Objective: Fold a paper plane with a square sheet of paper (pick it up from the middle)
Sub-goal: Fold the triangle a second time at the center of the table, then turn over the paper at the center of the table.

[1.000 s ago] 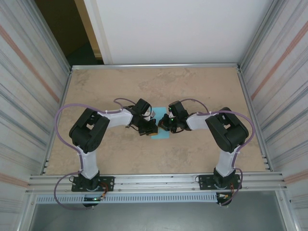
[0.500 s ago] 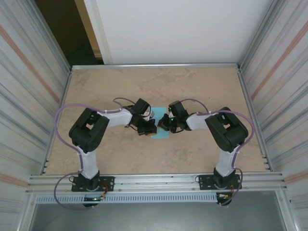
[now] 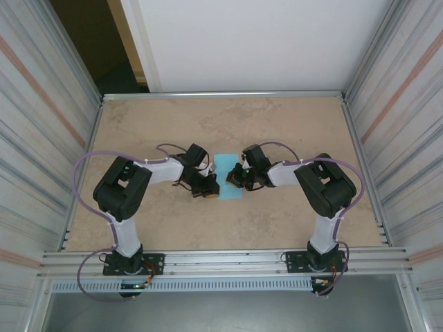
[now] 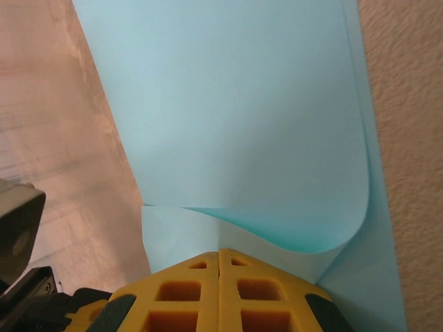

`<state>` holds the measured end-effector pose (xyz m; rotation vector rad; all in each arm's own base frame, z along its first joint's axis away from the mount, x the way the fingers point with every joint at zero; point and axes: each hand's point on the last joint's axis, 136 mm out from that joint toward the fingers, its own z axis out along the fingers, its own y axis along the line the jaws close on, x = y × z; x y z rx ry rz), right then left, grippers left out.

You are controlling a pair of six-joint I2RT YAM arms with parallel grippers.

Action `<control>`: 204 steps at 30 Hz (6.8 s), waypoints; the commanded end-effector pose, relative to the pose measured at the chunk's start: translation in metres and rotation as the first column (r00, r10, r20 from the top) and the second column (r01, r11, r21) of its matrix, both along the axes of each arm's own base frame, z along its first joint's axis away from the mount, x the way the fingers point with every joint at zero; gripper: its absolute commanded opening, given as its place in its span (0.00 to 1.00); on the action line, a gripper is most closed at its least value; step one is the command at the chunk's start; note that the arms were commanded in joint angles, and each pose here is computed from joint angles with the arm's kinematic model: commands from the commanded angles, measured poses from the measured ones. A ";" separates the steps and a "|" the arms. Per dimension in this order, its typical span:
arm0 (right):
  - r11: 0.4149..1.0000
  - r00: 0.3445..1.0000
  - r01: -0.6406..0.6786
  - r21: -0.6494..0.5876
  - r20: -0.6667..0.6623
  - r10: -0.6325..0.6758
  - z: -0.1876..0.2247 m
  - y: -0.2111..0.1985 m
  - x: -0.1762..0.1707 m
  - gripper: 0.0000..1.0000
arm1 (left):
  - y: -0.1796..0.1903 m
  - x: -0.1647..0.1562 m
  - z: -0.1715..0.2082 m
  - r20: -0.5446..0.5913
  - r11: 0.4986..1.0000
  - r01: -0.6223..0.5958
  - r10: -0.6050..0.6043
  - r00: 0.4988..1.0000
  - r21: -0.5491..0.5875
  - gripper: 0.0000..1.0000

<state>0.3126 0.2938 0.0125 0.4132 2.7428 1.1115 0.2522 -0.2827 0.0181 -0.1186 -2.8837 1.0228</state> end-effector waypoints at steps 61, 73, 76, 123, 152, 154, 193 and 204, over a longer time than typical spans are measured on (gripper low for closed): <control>0.962 0.974 -0.222 -0.159 0.004 0.226 0.004 0.015 -0.029 0.00 | 0.023 -0.011 -0.027 -0.039 0.987 -0.039 0.045 0.998 0.156 0.00; 0.965 0.981 -0.188 -0.181 -0.090 0.174 -0.028 -0.004 -0.034 0.00 | 0.000 0.004 0.009 0.022 0.999 -0.033 0.033 0.999 0.017 0.00; 0.966 0.979 -0.192 -0.173 -0.101 0.176 -0.030 -0.004 -0.036 0.00 | -0.012 0.012 0.029 0.064 0.997 -0.032 0.036 0.997 -0.063 0.00; 0.979 0.993 -0.111 -0.169 -0.062 0.102 -0.030 -0.048 0.021 0.00 | -0.018 0.049 0.042 0.070 0.991 -0.104 0.110 0.991 -0.088 0.07; 0.951 0.998 -0.017 -0.308 0.056 0.036 0.023 -0.080 0.050 0.07 | -0.004 0.039 0.006 0.002 0.993 -0.104 0.104 0.995 0.048 0.04; 0.956 0.995 -0.027 -0.291 0.082 0.053 0.035 -0.071 0.042 0.15 | -0.015 0.047 0.027 0.027 0.995 -0.101 0.101 0.994 -0.026 0.08; 0.986 0.983 0.164 -0.007 -0.082 -0.164 0.014 -0.014 0.007 0.36 | 0.019 0.064 -0.018 -0.035 0.963 -0.270 0.271 0.962 0.009 0.19; 0.991 0.988 0.132 0.017 -0.077 -0.130 0.013 -0.005 0.007 0.28 | 0.020 0.063 -0.016 -0.035 0.962 -0.271 0.271 0.962 0.004 0.19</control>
